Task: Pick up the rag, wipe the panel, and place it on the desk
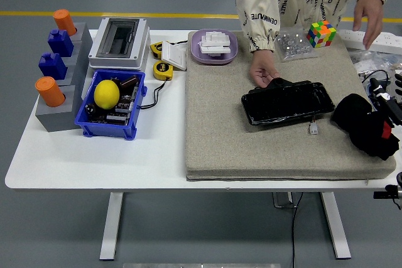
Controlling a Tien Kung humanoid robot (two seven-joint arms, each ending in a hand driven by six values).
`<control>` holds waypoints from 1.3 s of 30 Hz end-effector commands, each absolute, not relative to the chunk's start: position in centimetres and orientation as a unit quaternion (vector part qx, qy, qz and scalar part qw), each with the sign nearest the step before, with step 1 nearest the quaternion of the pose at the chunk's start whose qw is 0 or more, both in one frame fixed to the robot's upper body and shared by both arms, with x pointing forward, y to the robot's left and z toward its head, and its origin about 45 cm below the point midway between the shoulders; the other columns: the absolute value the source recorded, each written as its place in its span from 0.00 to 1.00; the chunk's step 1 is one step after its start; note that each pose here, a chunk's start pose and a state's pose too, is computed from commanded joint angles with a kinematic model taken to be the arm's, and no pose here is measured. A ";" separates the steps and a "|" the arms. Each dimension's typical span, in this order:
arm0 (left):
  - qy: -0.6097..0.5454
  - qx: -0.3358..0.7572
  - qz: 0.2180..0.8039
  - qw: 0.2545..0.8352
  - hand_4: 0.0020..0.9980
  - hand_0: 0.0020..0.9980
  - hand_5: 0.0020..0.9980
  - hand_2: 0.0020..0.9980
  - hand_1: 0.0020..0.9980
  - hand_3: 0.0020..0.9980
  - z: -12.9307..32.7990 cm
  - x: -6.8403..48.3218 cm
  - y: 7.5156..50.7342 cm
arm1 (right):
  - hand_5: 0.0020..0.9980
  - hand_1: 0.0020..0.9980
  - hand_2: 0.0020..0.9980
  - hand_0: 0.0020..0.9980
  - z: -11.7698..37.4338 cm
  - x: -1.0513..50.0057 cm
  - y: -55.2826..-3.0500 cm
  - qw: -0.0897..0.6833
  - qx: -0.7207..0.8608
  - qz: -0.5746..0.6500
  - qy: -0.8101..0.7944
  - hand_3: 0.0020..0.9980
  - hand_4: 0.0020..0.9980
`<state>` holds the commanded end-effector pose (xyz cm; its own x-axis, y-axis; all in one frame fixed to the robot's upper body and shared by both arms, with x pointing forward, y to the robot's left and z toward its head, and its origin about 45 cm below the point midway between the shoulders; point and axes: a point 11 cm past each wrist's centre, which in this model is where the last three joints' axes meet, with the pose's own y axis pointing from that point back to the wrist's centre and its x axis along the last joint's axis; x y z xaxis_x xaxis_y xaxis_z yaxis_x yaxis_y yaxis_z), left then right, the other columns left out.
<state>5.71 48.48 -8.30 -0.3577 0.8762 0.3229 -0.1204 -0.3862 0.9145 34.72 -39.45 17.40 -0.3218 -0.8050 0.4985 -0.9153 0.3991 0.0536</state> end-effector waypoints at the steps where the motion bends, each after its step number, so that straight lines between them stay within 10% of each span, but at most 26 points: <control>1: 0.427 0.443 0.705 0.353 0.63 0.61 0.44 0.66 0.64 0.56 -8.3 5.7 48.5 | 0.91 0.94 0.94 1.00 17.5 34.7 -39.5 0.216 0.535 0.114 -0.809 0.96 1.00; 39: 0.429 0.440 0.706 0.352 0.63 0.61 0.44 0.66 0.64 0.56 -8.4 5.6 48.3 | 0.86 0.81 0.84 0.82 19.2 35.0 -41.8 -0.364 0.536 -0.302 -0.699 0.82 1.00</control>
